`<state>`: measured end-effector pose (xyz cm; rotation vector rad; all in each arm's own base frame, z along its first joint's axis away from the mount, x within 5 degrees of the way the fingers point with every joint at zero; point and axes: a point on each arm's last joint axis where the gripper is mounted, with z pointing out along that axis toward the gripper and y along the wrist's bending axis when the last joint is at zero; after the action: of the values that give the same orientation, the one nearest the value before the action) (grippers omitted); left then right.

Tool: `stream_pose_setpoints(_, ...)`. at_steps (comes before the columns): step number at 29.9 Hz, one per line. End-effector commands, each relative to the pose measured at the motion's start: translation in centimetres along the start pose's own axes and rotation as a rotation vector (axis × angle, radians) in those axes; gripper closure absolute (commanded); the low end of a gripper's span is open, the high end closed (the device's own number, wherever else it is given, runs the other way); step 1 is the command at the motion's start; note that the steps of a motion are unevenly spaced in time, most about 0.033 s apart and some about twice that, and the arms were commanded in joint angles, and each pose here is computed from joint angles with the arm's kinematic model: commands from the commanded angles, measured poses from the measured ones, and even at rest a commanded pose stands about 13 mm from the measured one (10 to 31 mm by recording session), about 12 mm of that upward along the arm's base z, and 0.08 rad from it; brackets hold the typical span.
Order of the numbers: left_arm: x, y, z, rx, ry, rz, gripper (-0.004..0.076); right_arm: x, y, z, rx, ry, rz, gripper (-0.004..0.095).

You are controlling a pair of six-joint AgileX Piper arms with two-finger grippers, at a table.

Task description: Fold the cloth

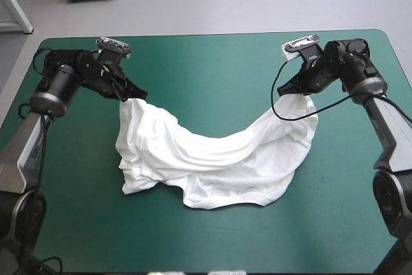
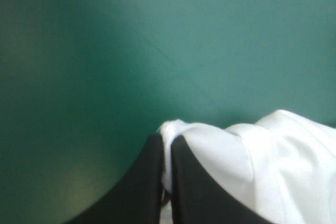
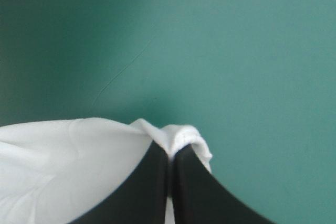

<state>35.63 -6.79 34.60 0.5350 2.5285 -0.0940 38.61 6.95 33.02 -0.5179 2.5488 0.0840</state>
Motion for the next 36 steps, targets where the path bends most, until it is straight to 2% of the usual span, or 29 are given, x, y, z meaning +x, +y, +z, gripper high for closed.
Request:
stream_pose_setpoints(1,-3.1,0.7,-0.9,-0.057,-0.133,0.021,0.0733,-2.2,-0.6,-1.2,0.049,-0.119,-0.029,0.0921)
stream_pose_setpoints(7,-5.6,1.6,2.5,-0.055,-0.148,0.012,0.0733,-3.2,-1.0,1.6,0.050,-0.119,-0.027,0.0921)
stream_pose_setpoints(13,-5.6,1.8,5.6,-0.035,-0.091,-0.021,0.0732,-2.9,-1.4,3.4,0.044,-0.079,-0.019,0.0918)
stream_pose_setpoints(15,-5.4,1.8,5.9,-0.030,-0.072,-0.022,0.0717,-2.7,-1.9,3.7,0.047,-0.070,-0.016,0.0881)
stream_pose_setpoints(18,-5.3,1.8,5.9,-0.028,-0.063,-0.010,0.0596,-2.5,-2.9,3.7,0.021,-0.080,0.008,0.0750)
stream_pose_setpoints(23,-4.8,1.5,5.0,-0.012,-0.012,0.004,0.0273,-2.1,-4.7,2.6,-0.038,-0.102,0.072,0.0386)
stream_pose_setpoints(25,-4.6,1.3,3.6,-0.008,-0.001,0.006,0.0213,-2.0,-5.3,1.6,-0.039,-0.114,0.094,0.0310)
stream_pose_setpoints(32,-3.5,0.3,-5.1,-0.029,-0.059,0.034,0.0216,-1.2,-4.9,-4.0,-0.051,-0.139,0.068,0.0300)
stream_pose_setpoints(36,-1.0,-0.5,-9.2,-0.045,-0.085,0.041,0.0216,-0.1,-3.7,-6.4,-0.068,-0.150,0.067,0.0300)
